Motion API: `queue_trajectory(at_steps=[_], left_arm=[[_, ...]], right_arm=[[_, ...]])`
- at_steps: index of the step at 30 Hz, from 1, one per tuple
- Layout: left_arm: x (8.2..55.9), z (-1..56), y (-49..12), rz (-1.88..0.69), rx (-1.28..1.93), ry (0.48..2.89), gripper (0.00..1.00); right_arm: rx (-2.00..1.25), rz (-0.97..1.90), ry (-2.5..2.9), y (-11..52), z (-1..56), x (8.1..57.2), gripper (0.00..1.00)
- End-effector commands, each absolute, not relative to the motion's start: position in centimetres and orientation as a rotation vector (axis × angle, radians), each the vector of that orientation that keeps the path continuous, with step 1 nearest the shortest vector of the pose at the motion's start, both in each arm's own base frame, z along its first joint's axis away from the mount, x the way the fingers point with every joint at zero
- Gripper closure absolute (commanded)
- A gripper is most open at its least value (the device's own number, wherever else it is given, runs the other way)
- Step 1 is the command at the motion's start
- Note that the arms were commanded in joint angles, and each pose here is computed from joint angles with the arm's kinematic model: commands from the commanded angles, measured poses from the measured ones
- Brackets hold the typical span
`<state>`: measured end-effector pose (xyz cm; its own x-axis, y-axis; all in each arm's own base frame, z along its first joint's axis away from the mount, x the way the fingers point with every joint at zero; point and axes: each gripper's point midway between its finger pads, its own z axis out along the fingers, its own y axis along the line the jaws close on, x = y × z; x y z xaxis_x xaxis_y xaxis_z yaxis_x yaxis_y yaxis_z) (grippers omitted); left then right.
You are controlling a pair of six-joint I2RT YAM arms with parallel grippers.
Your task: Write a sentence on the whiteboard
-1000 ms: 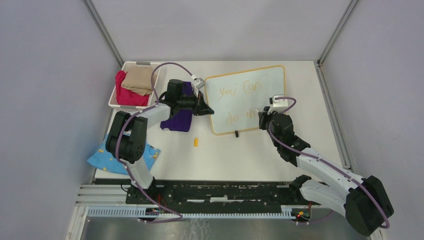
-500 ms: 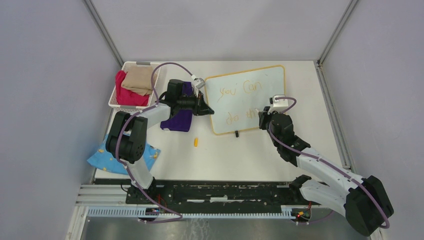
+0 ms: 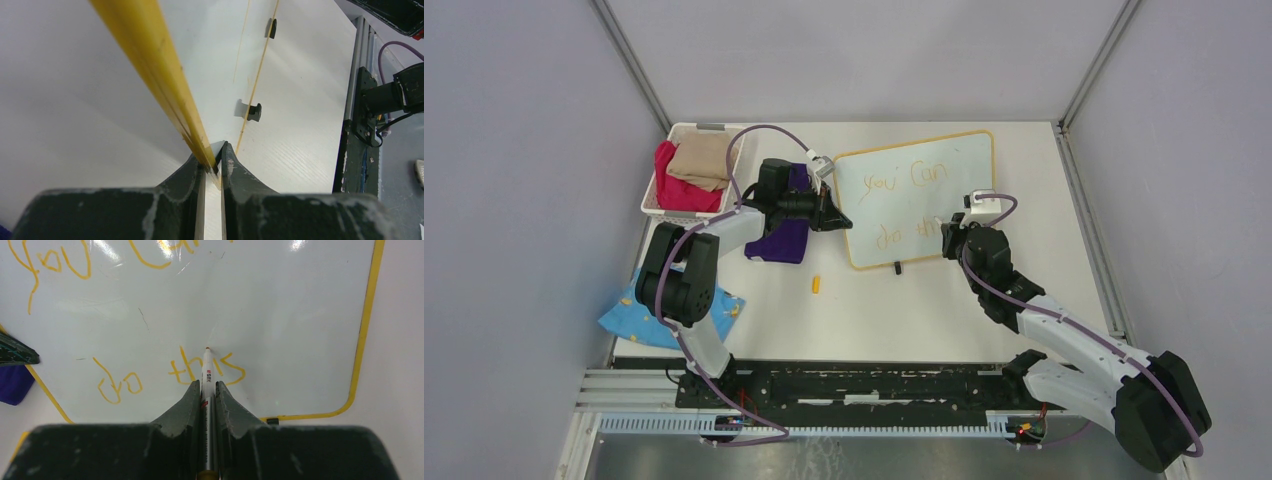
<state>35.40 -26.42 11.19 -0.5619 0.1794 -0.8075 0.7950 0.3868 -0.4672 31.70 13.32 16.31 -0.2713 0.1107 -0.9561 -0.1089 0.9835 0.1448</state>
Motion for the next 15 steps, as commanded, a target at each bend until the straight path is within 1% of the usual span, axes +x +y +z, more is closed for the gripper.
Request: queue_trajectory(at_steps=[1,9,15], left_arm=[[35.6,5.7,-25.5,-0.959,0.913,2.092,0.98],[35.6,5.7,-25.5,-0.953,0.908,2.094,0.98],[35.6,5.7,-25.4,-0.947,0.907,2.096,0.98]], right_arm=[[0.051,0.194,1.8,12.7,17.8,32.5,1.0],[0.012,0.256,1.771,13.5,19.4,32.0,1.0],[-0.008,0.305,1.764,13.5,20.5,30.7,1.0]])
